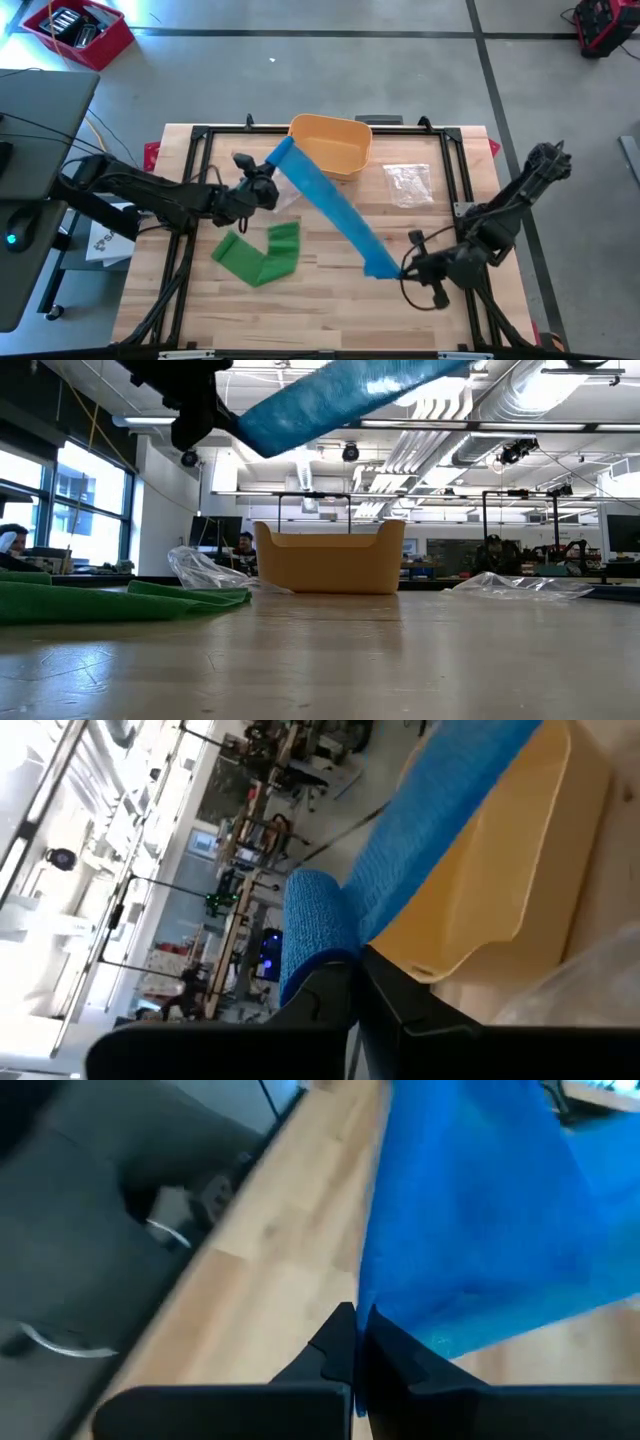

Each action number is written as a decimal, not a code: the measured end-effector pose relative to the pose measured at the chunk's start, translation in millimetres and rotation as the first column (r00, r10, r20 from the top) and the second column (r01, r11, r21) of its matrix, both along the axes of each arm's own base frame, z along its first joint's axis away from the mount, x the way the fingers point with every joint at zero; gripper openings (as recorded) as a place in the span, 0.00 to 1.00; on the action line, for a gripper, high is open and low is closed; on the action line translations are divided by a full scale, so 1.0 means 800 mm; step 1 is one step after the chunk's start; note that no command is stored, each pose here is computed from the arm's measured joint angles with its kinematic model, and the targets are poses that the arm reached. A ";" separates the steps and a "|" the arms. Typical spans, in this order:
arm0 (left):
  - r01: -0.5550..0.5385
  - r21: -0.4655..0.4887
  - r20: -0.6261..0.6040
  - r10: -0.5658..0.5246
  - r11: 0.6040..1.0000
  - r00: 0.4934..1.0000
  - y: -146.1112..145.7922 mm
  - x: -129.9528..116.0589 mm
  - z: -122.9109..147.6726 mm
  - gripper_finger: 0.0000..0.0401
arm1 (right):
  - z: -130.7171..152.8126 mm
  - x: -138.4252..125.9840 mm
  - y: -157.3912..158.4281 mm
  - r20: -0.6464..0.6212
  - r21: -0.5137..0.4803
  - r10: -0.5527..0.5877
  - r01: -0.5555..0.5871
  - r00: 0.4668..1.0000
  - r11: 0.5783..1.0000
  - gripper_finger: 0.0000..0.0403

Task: Roll bandage
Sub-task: Roll the blue bandage

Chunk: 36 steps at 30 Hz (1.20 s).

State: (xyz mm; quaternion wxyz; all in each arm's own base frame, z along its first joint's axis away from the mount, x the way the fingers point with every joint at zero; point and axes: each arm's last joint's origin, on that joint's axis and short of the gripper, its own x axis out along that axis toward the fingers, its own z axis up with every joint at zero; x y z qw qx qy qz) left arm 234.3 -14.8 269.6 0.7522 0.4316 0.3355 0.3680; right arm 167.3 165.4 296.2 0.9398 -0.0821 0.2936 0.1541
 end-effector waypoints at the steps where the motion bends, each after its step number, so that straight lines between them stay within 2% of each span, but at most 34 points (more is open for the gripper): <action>1: -0.005 0.000 -0.021 0.005 1.000 1.000 0.004 -0.003 -0.001 0.00 | 0.003 -0.003 0.006 0.026 0.020 0.008 -0.009 1.000 1.000 0.00; 3: -0.025 -0.002 -0.045 0.025 1.000 0.999 0.010 -0.007 -0.002 0.00 | 0.010 -0.013 0.019 0.082 0.051 0.039 -0.043 0.996 0.998 0.00; 6: -0.024 -0.028 -0.063 0.022 0.999 0.998 0.016 -0.010 -0.004 0.00 | 0.027 -0.029 0.035 0.174 0.035 0.065 -0.072 0.983 0.997 0.00; 11: 0.078 -0.131 -0.036 -0.084 0.988 0.996 0.015 -0.005 -0.008 0.00 | 0.058 -0.055 0.047 0.332 -0.092 0.033 -0.002 0.943 0.996 0.00; 14: 0.174 -0.237 0.010 -0.177 0.956 0.984 0.011 -0.001 -0.012 0.00 | 0.083 -0.062 0.045 0.411 -0.173 -0.002 0.080 0.911 0.982 0.00; 16: 0.244 -0.330 0.058 -0.238 0.912 0.969 0.008 0.002 -0.015 0.00 | 0.100 -0.064 0.041 0.447 -0.207 -0.026 0.131 0.894 0.970 0.00; 19: 0.339 -0.467 0.114 -0.324 0.817 0.939 0.002 0.009 -0.023 0.00 | 0.130 -0.064 0.033 0.487 -0.255 -0.038 0.184 0.873 0.949 0.00; 23: 0.363 -0.587 0.111 -0.373 0.724 0.921 -0.006 0.023 -0.046 0.00 | 0.174 -0.063 0.016 0.545 -0.274 -0.096 0.285 0.833 0.919 0.00; 27: 0.346 -0.649 0.074 -0.397 0.678 0.915 -0.011 0.041 -0.073 0.00 | 0.217 -0.068 -0.002 0.587 -0.243 -0.157 0.358 0.794 0.901 0.00; 30: 0.386 -0.684 0.114 -0.432 0.619 0.895 -0.016 0.059 -0.091 0.01 | 0.237 -0.071 -0.012 0.599 -0.207 -0.183 0.371 0.780 0.905 0.00; 33: 0.463 -0.709 0.189 -0.489 0.532 0.852 -0.023 0.080 -0.109 0.01 | 0.238 -0.068 -0.018 0.585 -0.195 -0.187 0.361 0.789 0.912 0.00; 36: 0.527 -0.704 0.259 -0.518 0.476 0.815 -0.027 0.099 -0.126 0.01 | 0.225 -0.059 -0.021 0.526 -0.164 -0.184 0.311 0.830 0.936 0.00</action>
